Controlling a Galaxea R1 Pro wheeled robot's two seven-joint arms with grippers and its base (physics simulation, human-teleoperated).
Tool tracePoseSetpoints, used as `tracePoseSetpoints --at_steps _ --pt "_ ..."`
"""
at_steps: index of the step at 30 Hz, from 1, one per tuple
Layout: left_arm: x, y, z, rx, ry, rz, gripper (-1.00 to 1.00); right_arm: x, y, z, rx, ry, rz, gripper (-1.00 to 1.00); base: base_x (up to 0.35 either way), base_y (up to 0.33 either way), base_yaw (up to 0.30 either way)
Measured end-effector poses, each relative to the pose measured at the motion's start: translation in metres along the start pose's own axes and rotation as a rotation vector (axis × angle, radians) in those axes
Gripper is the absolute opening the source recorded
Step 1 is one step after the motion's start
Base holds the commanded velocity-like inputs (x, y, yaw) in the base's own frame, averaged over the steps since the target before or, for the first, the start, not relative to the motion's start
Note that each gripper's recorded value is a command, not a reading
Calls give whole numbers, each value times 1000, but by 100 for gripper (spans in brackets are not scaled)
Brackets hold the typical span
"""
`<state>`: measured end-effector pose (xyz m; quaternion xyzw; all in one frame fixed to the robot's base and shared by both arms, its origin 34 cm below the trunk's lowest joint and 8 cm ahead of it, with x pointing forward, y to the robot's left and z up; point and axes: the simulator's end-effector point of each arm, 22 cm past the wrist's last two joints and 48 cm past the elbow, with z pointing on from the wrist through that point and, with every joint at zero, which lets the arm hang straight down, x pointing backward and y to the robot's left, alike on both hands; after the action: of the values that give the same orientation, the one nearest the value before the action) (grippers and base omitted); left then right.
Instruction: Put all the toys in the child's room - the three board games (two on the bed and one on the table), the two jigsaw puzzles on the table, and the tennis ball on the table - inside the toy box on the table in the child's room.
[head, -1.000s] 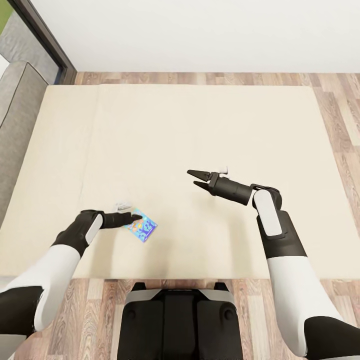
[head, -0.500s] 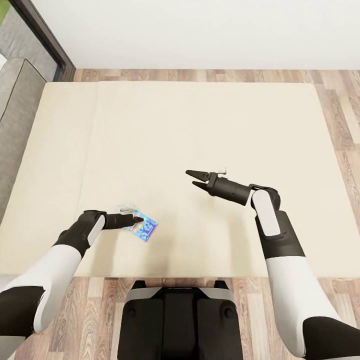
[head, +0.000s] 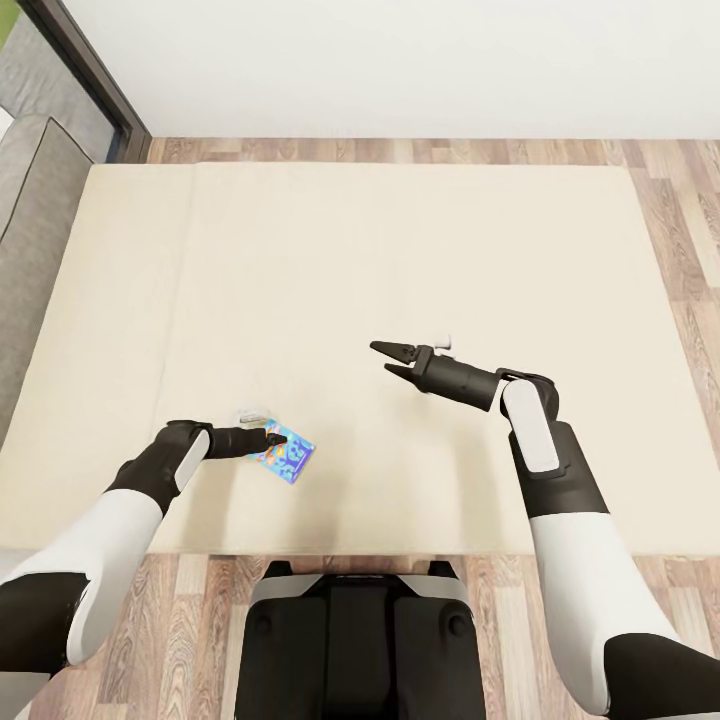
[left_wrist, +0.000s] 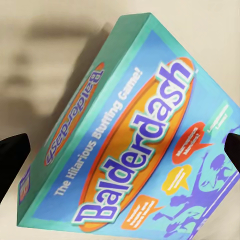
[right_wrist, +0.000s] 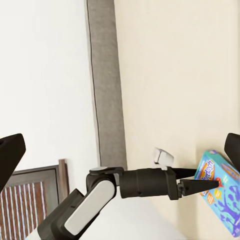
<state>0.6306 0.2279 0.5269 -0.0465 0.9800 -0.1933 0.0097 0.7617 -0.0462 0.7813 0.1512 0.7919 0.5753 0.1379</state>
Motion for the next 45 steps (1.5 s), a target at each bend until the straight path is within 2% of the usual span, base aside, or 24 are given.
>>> tracePoseSetpoints --at_steps 6,12,15,17,20,22,35,38,45 --pt "0 2 -1 -2 -1 0 100 0 -1 0 4 0 1 100 0 -34 0" --pt "-3 24 -9 -37 -5 1 100 0 -1 0 5 0 0 100 0 -200 0" --pt "-4 28 -11 -41 -9 2 100 0 -1 0 5 -1 -1 100 0 -122 0" --pt "-3 21 -8 -31 -7 2 100 -1 0 0 4 -1 -2 100 0 -50 0" --pt "-3 22 -8 -44 -4 20 100 -1 1 0 3 -2 -3 100 0 -23 0" --pt "-2 18 -7 -19 -8 -11 100 -1 0 0 3 -2 -3 100 0 -9 0" --pt "-1 0 0 1 -4 0 100 -2 1 0 1 -3 -4 100 0 -2 0" --pt "1 -4 2 18 -3 -16 100 -2 1 0 1 -3 -4 100 -30 -83 0" --pt "2 -3 2 13 0 -14 100 -2 1 0 1 -3 -4 100 -14 -61 0"
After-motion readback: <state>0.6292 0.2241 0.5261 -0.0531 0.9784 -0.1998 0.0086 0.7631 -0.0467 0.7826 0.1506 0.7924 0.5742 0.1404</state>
